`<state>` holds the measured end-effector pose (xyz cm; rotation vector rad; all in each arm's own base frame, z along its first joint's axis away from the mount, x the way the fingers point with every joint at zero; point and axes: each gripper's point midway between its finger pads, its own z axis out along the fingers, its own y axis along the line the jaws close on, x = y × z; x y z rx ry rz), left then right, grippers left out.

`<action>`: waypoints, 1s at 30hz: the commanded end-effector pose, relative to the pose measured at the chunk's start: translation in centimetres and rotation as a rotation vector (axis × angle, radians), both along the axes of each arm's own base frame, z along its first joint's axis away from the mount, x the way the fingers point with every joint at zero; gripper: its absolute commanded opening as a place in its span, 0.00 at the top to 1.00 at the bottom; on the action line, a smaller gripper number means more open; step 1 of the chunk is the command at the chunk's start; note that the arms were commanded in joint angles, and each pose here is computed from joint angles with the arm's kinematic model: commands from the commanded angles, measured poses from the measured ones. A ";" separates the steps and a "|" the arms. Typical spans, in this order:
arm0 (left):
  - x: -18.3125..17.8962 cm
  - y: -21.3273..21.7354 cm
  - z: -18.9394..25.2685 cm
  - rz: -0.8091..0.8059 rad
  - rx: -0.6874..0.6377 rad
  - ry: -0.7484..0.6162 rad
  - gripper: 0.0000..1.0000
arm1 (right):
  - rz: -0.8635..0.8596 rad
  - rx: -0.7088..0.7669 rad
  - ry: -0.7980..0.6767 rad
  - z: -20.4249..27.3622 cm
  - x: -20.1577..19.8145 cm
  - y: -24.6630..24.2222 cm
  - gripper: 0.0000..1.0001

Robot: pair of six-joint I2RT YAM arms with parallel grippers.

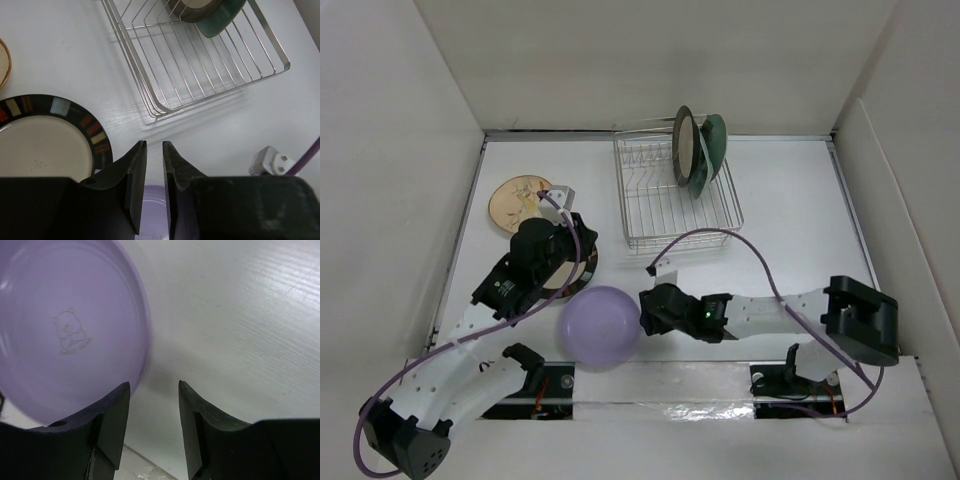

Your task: Load the plates into the dish rack

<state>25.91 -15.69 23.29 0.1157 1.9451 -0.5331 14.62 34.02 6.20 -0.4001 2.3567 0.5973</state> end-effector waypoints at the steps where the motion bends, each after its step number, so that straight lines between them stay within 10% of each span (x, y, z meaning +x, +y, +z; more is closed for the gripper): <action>1: 0.6 0.2 1.9 0.020 -0.020 -0.050 0.83 | -0.047 0.100 -0.005 0.7 0.9 3.1 0.52; 12: 0.2 -0.2 2.4 -0.010 -0.038 -0.064 0.82 | -0.054 0.063 0.010 -0.9 3.0 4.2 0.61; 16: 0.1 -0.1 2.6 -0.011 -0.045 -0.073 0.82 | -0.052 0.005 0.037 -2.3 2.9 3.4 0.97; 20: 0.0 0.0 2.8 -0.010 -0.046 -0.079 0.82 | -0.079 -0.099 0.020 -1.9 2.5 -0.4 1.00; 30: -0.6 1.6 5.6 0.055 -0.090 -0.168 0.83 | -0.257 -0.081 -0.358 17.0 8.1 -7.4 1.00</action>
